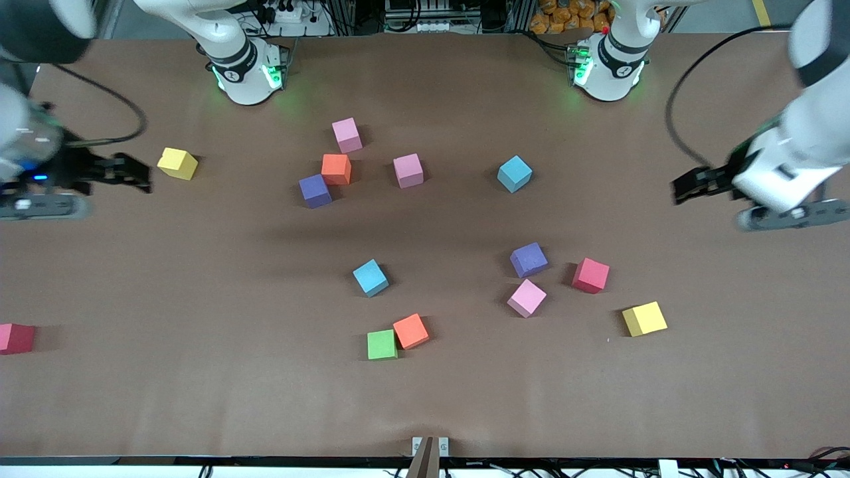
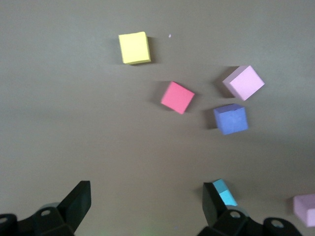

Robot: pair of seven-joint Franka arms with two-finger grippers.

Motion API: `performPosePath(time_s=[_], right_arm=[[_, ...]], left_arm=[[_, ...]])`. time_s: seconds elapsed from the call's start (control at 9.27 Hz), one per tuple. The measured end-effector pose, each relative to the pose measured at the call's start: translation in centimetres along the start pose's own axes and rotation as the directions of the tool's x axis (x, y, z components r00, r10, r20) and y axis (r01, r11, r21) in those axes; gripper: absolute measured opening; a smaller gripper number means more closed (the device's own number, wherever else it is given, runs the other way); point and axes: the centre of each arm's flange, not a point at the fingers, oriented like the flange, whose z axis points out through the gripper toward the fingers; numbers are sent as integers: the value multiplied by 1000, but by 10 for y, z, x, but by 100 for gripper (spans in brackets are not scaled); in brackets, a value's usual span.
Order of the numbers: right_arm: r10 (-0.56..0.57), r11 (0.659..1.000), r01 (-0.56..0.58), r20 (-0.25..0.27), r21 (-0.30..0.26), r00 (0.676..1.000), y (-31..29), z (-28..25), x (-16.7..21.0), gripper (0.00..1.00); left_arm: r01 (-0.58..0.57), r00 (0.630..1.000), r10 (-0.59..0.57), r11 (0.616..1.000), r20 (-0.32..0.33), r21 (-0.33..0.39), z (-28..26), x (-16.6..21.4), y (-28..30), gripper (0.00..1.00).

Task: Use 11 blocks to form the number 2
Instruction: 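Move the right gripper and the left gripper toward two pink cubes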

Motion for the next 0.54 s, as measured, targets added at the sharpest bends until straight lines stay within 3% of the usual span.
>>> performPosePath(time_s=[0.22, 0.54], right_arm=[[-3, 1000, 2, 45, 24, 999, -53, 17, -10, 100], [-98, 995, 99, 95, -11, 991, -148, 42, -40, 100]], left_arm=[[66, 998, -66, 998, -10, -14, 41, -16, 52, 100], [97, 995, -97, 995, -9, -23, 91, -68, 143, 100]])
